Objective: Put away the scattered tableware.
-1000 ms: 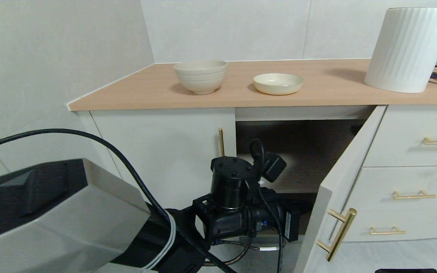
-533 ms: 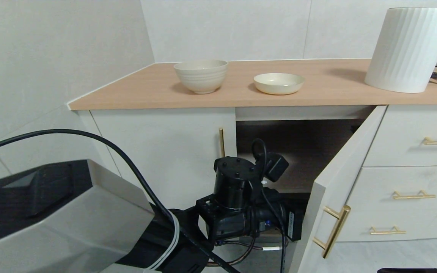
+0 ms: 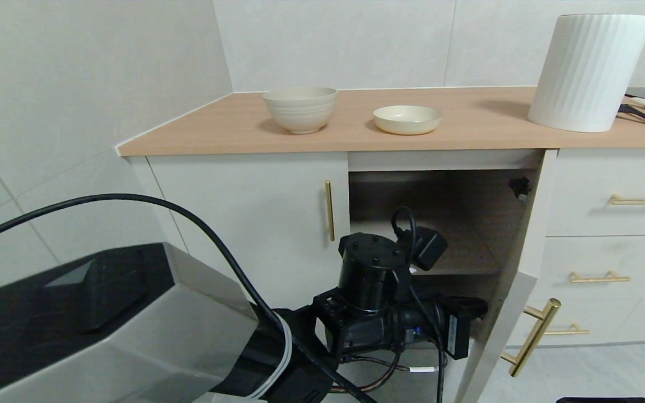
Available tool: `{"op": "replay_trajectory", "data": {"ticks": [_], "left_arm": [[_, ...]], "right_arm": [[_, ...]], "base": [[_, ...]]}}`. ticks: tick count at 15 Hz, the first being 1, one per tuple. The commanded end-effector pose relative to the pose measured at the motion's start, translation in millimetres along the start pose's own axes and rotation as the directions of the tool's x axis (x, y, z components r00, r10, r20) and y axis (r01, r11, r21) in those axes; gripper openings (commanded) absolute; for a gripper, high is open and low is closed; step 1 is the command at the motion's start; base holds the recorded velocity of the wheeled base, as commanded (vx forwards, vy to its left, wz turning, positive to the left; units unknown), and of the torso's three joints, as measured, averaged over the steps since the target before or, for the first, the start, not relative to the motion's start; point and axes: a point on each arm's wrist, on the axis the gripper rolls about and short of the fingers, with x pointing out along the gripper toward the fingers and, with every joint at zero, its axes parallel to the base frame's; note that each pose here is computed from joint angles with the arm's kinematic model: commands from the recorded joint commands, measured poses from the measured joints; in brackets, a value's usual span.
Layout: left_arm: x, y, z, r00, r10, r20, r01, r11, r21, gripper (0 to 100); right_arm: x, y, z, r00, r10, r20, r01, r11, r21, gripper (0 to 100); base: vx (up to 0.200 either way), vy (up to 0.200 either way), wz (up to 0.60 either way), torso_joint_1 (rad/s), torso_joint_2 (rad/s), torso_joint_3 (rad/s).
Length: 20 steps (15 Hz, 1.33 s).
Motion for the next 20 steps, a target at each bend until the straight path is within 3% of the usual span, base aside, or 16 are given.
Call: {"op": "replay_trajectory", "data": {"ticks": [1,4,5,6,7,8,10,11,12,13,14,15,17,18,20], "left_arm": [[8,3.5,-4.2,1.0,0.001,-0.009,-0.001,1.0,-0.003,0],[19,-13.8,-3.0,0.999,-0.039,-0.026,0.039,0.999,0.005,0],[29,-41.7,-6.7,0.993,-0.103,-0.055,0.103,0.995,-0.012,0],[31,-64.6,-6.3,0.987,-0.154,-0.053,0.151,0.987,-0.052,0],[28,-70.0,-1.8,0.986,-0.164,-0.041,0.161,0.985,-0.065,0],[26,-67.8,2.4,0.988,-0.153,-0.026,0.151,0.987,-0.063,0],[-1,-44.1,26.9,0.997,-0.063,0.049,0.067,0.995,-0.073,0],[-29,-27.8,44.5,0.996,-0.003,0.091,0.015,0.992,-0.128,0],[-47,-20.6,52.8,0.993,0.029,0.114,-0.01,0.986,-0.165,0],[-82,-3.2,64.8,0.983,0.106,0.152,-0.075,0.977,-0.198,0],[-114,12.5,70.4,0.966,0.185,0.18,-0.147,0.967,-0.208,0],[-139,21.5,70.6,0.951,0.244,0.19,-0.205,0.957,-0.204,0],[-172,27.1,61.0,0.929,0.32,0.184,-0.293,0.942,-0.16,0],[-200,25.5,52.4,0.91,0.376,0.177,-0.362,0.926,-0.107,0],[-237,19.6,46.6,0.875,0.46,0.149,-0.457,0.888,-0.057,0]], "right_arm": [[0,0,0,1.0,0.001,0.002,-0.001,1.0,-0.001,100],[-6,4,1,0.998,0.064,0.017,-0.064,0.998,-0.018,100],[-10,7,0,0.994,0.105,0.016,-0.104,0.994,-0.024,100],[-13,9,0,0.993,0.12,0.018,-0.119,0.992,-0.028,100],[-14,10,0,0.991,0.136,0.019,-0.135,0.99,-0.032,100],[-14,10,0,0.99,0.143,0.016,-0.142,0.989,-0.031,100],[-12,9,0,0.99,0.141,0.011,-0.141,0.99,-0.028,100],[-10,9,5,0.992,0.129,0.012,-0.129,0.991,-0.024,100],[-7,8,8,0.993,0.117,0.007,-0.116,0.993,-0.019,100],[2,5,18,0.997,0.074,-0.01,-0.074,0.997,-0.002,100],[20,-2,32,0.999,0.015,-0.046,-0.014,1.0,0.026,100],[41,-10,48,0.997,-0.047,-0.069,0.049,0.998,0.039,100],[78,-26,68,0.987,-0.132,-0.093,0.137,0.99,0.042,100],[102,-37,82,0.974,-0.208,-0.091,0.211,0.977,0.027,100],[125,-50,96,0.966,-0.237,-0.101,0.237,0.971,-0.01,100]], "base": [[0.0,0.0,0.0,0.0,0.0,0.0],[0.0,0.0,0.0,0.0,0.0,0.0],[0.0,0.0,0.0,0.0,0.0,0.0],[0.0,0.0,0.0,0.0,0.0,0.0],[0.0,0.0,0.0,0.0,0.0,0.0],[0.0,0.0,0.0,0.0,0.0,0.0],[0.0,0.0,0.0,0.0,0.0,0.0],[0.0,0.0,0.0,0.0,0.0,0.0],[0.0,0.0,0.0,0.0,0.0,0.0],[0.0,0.0,0.0,0.0,0.0,0.0],[0.0,0.0,0.0,0.0,0.0,0.0],[0.0,0.0,0.0,0.0,0.0,0.0],[0.0,0.0,0.0,0.0,0.0,0.0],[0.0,0.0,0.0,0.0,0.0,0.0],[0.0,0.0,0.0,0.0,0.0,0.0]]}}
